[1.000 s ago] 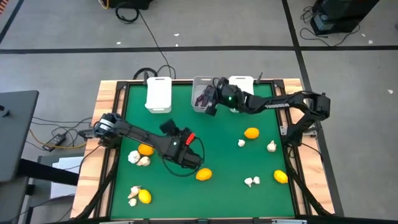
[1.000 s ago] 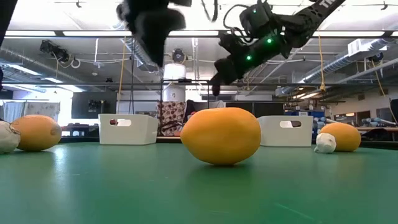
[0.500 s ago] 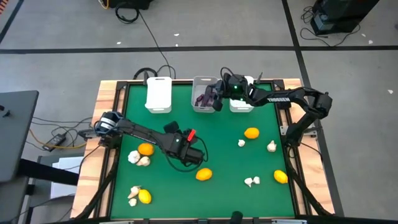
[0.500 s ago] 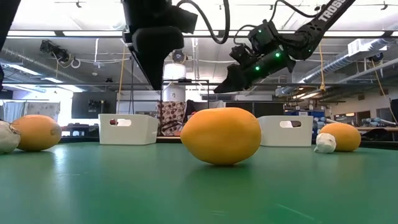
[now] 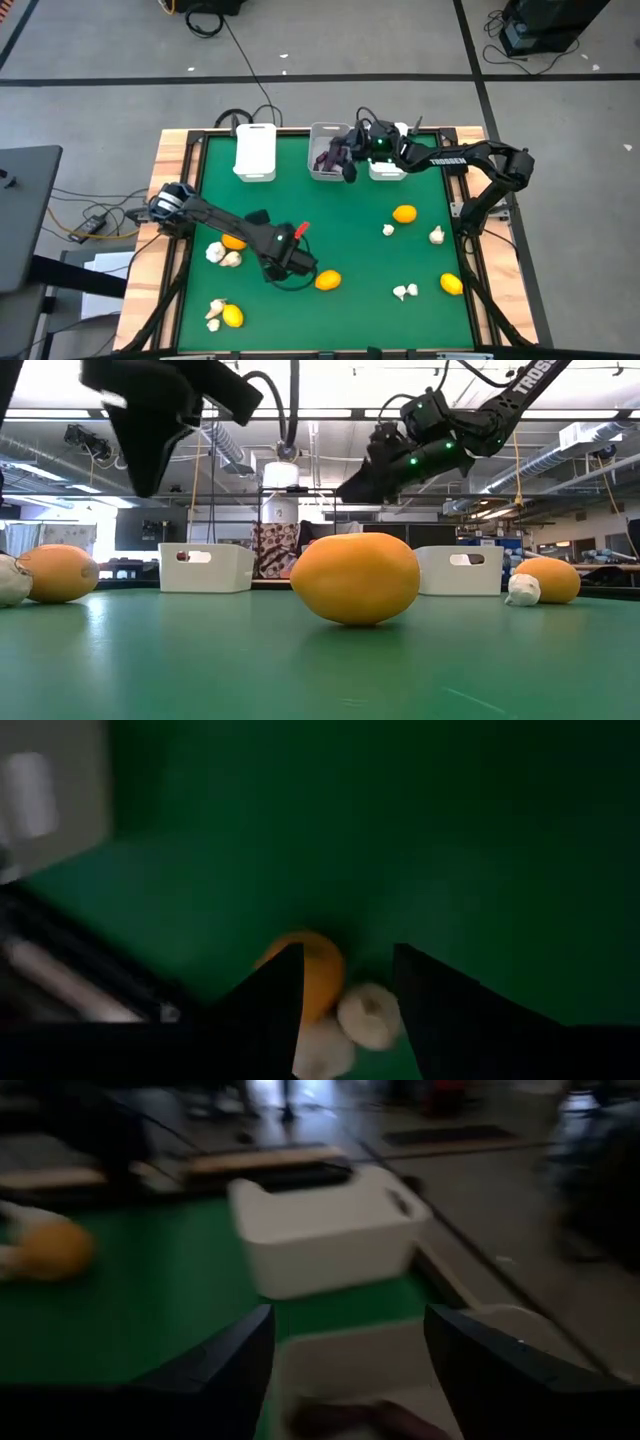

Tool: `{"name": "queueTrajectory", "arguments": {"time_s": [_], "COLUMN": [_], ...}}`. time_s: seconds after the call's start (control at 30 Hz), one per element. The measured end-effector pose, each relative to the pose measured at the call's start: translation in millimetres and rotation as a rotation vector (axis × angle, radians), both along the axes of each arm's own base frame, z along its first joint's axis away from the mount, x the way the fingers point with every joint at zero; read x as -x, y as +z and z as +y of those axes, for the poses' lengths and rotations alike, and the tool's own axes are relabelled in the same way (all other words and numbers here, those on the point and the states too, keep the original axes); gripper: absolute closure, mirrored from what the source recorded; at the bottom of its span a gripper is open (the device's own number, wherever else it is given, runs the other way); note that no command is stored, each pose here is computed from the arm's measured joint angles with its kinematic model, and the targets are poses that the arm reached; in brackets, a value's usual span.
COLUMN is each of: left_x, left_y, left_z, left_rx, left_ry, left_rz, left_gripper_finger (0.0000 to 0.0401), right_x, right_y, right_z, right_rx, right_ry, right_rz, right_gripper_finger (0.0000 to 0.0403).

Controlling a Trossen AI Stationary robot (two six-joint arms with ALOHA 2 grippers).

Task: Sort produce into baskets
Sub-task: Put the lemon into the right white bin

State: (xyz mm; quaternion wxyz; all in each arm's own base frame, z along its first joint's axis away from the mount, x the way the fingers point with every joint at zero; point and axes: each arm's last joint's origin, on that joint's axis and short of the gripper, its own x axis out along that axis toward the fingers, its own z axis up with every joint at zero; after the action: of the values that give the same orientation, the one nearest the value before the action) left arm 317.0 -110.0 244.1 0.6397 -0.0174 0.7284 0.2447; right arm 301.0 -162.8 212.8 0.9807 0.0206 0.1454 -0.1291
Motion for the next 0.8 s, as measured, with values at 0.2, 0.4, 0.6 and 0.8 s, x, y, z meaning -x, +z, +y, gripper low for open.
{"name": "queueTrajectory", "arguments": {"time_s": [0.2,0.4,0.6,0.8], "left_x": [6,-15,-4,34], "left_y": [-6,-19,-35,-40], "left_z": [8,23,41,62], "left_rx": [0.060,0.151,0.154,0.169], "left_ry": [-0.039,-0.125,-0.188,-0.163], "left_rz": [0.027,-0.216,-0.115,-0.109], "left_gripper_finger": [0.0240,0.0240,0.0240,0.0240], "right_x": [-1,0,9,16], "right_y": [2,8,19,29], "right_z": [5,10,15,19], "right_rx": [-0.115,-0.191,-0.178,-0.125], "right_ry": [0.158,0.281,0.280,0.245], "right_rz": [-0.057,-0.085,-0.052,-0.034], "right_gripper_finger": [0.0133,0.0133,0.0134,0.0135]}}
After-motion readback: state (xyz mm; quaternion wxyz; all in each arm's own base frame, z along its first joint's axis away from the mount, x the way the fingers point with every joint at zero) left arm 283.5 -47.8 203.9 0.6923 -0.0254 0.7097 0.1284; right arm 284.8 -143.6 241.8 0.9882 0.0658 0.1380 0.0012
